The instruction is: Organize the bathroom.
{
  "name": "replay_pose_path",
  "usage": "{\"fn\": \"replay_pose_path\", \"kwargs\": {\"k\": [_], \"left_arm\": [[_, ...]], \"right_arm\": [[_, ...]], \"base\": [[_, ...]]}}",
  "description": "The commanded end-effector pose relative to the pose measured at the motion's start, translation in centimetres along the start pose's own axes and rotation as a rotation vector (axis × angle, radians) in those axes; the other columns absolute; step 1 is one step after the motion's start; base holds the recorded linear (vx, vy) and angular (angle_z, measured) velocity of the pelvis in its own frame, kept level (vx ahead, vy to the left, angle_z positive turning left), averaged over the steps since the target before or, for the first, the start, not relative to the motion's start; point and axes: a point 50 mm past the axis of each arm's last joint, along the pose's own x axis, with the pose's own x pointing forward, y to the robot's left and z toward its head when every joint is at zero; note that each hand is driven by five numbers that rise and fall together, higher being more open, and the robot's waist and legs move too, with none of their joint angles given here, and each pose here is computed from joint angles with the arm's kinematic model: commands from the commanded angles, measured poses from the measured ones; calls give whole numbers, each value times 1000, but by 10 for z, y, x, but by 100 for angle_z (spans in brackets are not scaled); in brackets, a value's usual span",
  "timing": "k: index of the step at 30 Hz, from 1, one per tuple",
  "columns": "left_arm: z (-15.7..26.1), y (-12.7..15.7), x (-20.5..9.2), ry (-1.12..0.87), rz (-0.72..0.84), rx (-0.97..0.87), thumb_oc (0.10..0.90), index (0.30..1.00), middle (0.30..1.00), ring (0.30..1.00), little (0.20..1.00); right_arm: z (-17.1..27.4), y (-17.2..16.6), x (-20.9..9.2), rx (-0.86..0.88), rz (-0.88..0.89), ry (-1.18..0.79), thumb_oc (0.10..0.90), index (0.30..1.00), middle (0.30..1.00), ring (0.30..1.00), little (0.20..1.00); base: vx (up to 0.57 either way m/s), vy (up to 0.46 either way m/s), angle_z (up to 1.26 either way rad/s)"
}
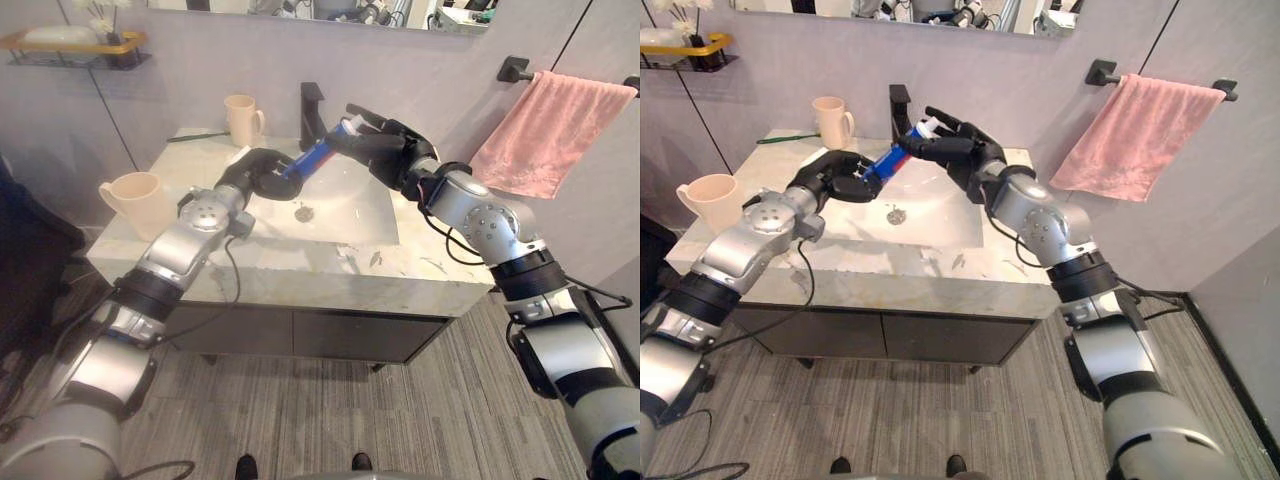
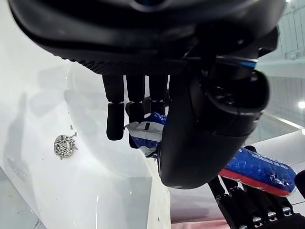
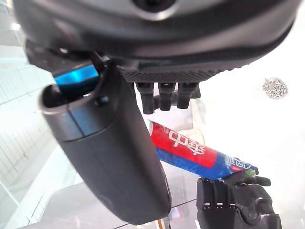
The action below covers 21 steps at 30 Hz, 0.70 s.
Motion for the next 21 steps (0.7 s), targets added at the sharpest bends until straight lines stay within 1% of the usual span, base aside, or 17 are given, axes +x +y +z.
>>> {"fn": "replay_pose_path", "kwargs": {"k": [1, 21], "left_arm": [[52, 14, 6, -244, 65, 3, 400, 300, 300, 300, 300], [57, 22, 4, -251, 86, -5, 400, 300, 300, 300, 300]], "right_arm": [[46, 13, 6, -15, 43, -186, 800, 900, 900, 900, 900], [41, -4, 3, -43, 18, -148, 800, 900, 900, 900, 900]], "base": [[0, 0, 0], [0, 0, 0]]}}
